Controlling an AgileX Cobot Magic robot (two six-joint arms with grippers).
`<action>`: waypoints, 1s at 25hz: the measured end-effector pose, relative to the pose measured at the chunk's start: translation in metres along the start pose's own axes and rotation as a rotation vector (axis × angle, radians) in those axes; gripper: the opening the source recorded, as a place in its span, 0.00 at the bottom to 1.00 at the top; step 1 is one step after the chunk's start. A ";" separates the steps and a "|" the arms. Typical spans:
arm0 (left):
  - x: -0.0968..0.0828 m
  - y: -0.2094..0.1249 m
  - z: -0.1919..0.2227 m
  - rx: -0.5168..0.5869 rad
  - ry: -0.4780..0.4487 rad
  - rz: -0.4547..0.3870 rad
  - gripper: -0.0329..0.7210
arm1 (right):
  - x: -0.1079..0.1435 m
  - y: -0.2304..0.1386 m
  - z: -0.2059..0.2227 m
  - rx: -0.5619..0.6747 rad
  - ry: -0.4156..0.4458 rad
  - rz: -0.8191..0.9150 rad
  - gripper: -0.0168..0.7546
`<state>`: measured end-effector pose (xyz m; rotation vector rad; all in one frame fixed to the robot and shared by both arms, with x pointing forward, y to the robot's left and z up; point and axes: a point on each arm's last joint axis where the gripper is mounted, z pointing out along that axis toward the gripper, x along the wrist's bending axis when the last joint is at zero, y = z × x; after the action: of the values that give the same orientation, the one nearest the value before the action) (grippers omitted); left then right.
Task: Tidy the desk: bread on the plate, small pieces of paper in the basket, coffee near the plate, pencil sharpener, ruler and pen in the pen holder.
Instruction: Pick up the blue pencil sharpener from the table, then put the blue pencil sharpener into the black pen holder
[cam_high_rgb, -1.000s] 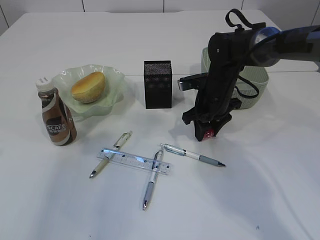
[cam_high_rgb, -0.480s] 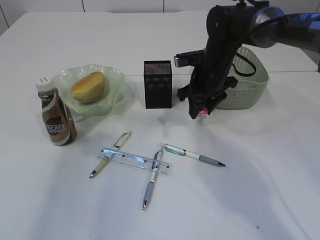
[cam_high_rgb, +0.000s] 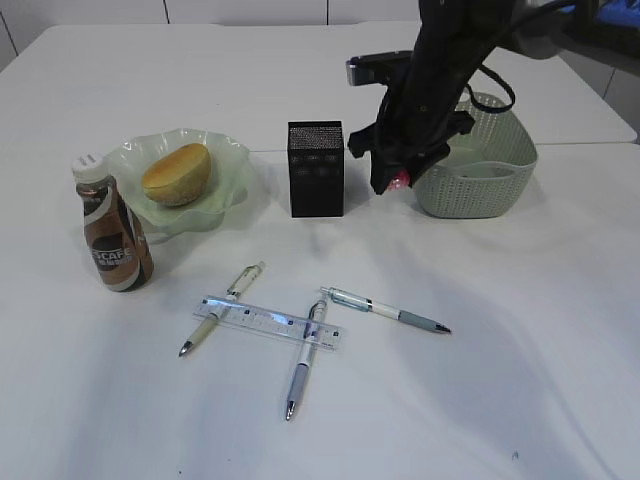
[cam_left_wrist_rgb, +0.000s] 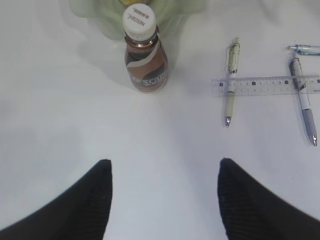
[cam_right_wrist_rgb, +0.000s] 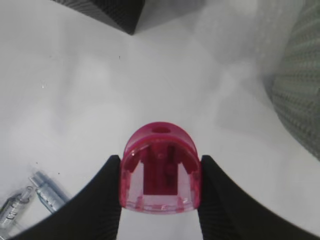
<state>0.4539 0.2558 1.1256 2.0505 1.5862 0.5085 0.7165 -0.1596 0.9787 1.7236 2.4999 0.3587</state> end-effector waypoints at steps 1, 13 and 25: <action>0.000 0.000 0.000 0.000 0.000 0.000 0.66 | 0.000 0.005 -0.010 -0.034 -0.003 -0.003 0.46; 0.000 0.000 0.000 0.000 -0.001 -0.001 0.66 | 0.013 0.022 -0.044 -0.171 0.106 -0.007 0.46; 0.000 0.002 0.000 -0.019 -0.002 -0.002 0.66 | 0.017 0.047 -0.040 -0.443 0.157 -0.060 0.46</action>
<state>0.4552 0.2553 1.1266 2.0347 1.5768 0.5188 0.7451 -0.1339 1.0298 1.4883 2.3253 0.9900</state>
